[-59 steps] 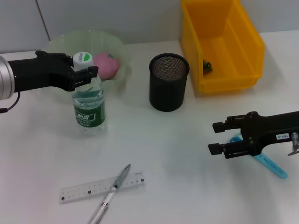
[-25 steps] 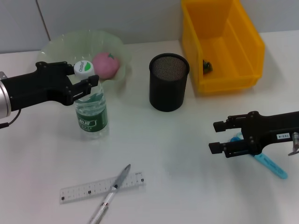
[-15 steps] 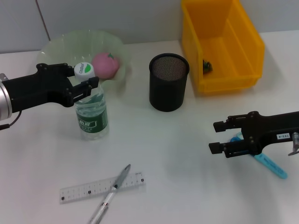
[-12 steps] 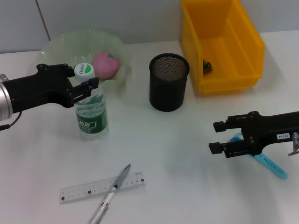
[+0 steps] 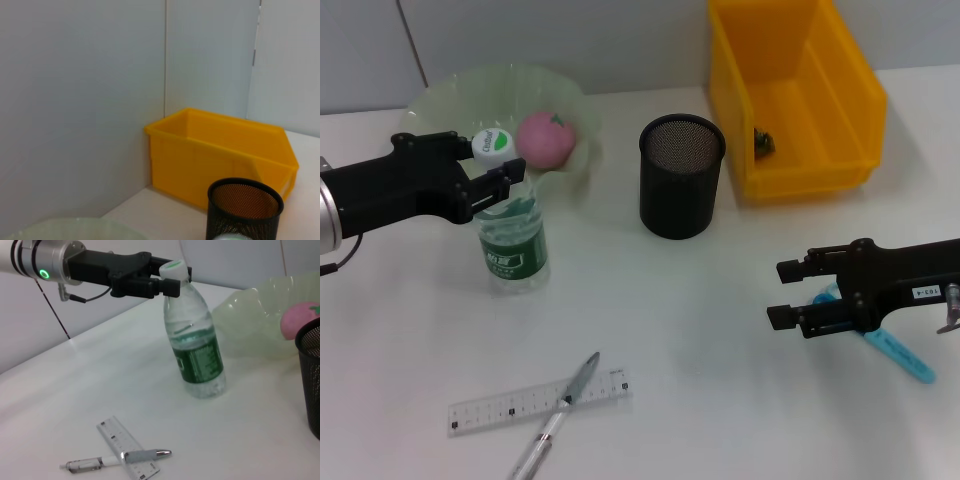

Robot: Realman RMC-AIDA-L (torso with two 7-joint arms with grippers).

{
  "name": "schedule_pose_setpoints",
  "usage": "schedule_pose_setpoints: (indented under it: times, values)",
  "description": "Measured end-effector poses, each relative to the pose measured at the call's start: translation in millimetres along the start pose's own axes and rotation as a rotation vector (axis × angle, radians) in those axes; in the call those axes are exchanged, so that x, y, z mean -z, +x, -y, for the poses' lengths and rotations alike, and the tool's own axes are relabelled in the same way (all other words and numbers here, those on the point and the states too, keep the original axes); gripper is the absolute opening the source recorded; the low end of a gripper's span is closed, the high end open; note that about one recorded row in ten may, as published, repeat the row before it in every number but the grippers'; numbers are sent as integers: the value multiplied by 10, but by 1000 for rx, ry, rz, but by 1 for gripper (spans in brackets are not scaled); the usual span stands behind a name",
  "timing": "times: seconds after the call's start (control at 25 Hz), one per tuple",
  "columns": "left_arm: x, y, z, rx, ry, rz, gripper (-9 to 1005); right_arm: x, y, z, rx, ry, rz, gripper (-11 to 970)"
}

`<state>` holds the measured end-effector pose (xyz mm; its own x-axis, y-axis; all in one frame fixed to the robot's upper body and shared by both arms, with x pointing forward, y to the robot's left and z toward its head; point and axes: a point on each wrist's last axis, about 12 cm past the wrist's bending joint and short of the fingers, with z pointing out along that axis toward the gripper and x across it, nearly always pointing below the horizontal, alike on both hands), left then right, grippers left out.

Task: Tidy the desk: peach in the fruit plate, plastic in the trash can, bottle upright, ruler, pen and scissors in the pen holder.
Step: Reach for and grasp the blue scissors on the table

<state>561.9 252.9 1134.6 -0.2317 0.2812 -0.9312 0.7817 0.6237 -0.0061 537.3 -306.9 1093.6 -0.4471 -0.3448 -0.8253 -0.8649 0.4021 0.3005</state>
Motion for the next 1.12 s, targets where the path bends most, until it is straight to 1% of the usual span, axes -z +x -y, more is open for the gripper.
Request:
schedule_pose_setpoints:
  times: [0.12,0.4,0.48,0.8,0.88,1.0,1.08,1.12]
  values:
    - [15,14,-21,10,-9,2,542,0,0,0,0,0,0,755]
    - [1,35,-19,21,-2,-2,557,-1,0,0,0,0,0,755]
    - [1,34,-18,21,-1,-1,652,-2,0,-1,0,0,0,755]
    - [25,12,-33,29,1,11,778,-5,0,-2,0,-1,1,755]
    - [87,-8,-62,40,2,30,803,-6,0,-2,0,-1,1,755]
    - [114,-18,-68,45,8,40,827,-6,0,-3,0,-1,1,755]
    - [303,-59,-109,61,39,77,826,-6,0,-3,0,-1,1,755]
    - [348,-63,-110,64,54,84,826,-7,0,-3,0,-1,1,755]
